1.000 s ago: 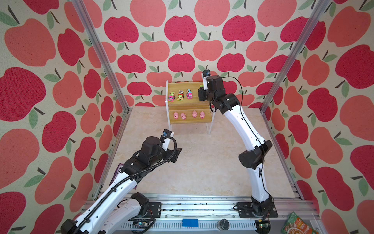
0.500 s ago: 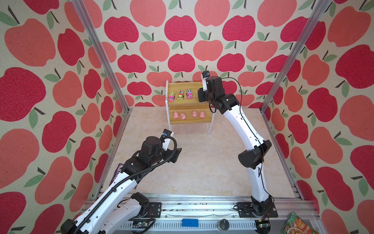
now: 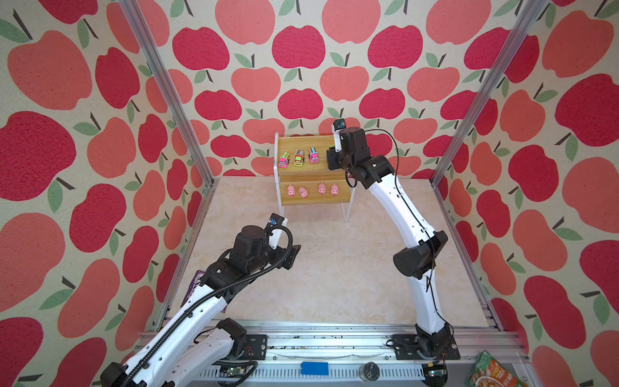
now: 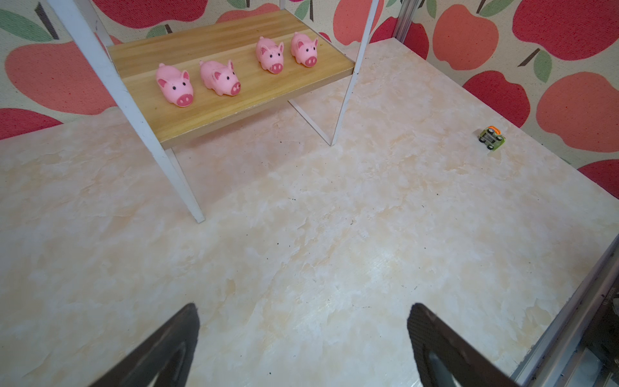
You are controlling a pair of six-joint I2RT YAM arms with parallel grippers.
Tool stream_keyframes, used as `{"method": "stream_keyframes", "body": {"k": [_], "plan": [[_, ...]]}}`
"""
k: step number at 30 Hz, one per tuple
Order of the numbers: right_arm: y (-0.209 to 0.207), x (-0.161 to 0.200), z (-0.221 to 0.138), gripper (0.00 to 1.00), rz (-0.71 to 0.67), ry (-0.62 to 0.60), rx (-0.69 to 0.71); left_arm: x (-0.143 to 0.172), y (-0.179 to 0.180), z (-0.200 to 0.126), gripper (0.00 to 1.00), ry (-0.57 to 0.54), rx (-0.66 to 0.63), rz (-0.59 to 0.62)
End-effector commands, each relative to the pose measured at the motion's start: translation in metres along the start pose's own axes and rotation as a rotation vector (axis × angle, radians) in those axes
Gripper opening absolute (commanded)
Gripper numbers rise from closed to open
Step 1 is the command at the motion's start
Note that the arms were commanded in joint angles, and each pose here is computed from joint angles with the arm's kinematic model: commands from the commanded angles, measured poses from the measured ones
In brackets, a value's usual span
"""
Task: Organize plastic toys on shelves
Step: Place the plastic toy on the shelf, then reset both arms
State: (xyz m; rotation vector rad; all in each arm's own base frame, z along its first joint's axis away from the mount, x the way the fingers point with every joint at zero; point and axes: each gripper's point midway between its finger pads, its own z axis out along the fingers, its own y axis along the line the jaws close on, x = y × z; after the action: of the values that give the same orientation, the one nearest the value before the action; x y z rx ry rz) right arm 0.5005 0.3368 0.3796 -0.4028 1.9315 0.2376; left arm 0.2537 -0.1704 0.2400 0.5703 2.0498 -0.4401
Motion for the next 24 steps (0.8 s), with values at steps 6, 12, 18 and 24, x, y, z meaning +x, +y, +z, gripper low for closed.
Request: {"method": "stream_keyframes", "body": {"k": [6, 12, 18, 24], "plan": [[0.001, -0.015, -0.003, 0.48, 0.016, -0.045, -0.026, -0.002, -0.002, 0.001, 0.99, -0.011, 0.011, 0.018], [0.002, -0.046, -0.023, 0.61, 0.001, -0.138, -0.051, -0.001, 0.001, 0.002, 0.99, -0.008, -0.006, 0.018], [-0.013, -0.086, -0.066, 0.75, -0.037, -0.252, -0.019, -0.002, 0.012, 0.002, 0.99, -0.016, -0.052, 0.002], [-0.042, -0.088, -0.101, 0.91, -0.120, -0.245, 0.074, -0.012, 0.045, -0.011, 0.99, -0.090, -0.171, -0.071]]}}
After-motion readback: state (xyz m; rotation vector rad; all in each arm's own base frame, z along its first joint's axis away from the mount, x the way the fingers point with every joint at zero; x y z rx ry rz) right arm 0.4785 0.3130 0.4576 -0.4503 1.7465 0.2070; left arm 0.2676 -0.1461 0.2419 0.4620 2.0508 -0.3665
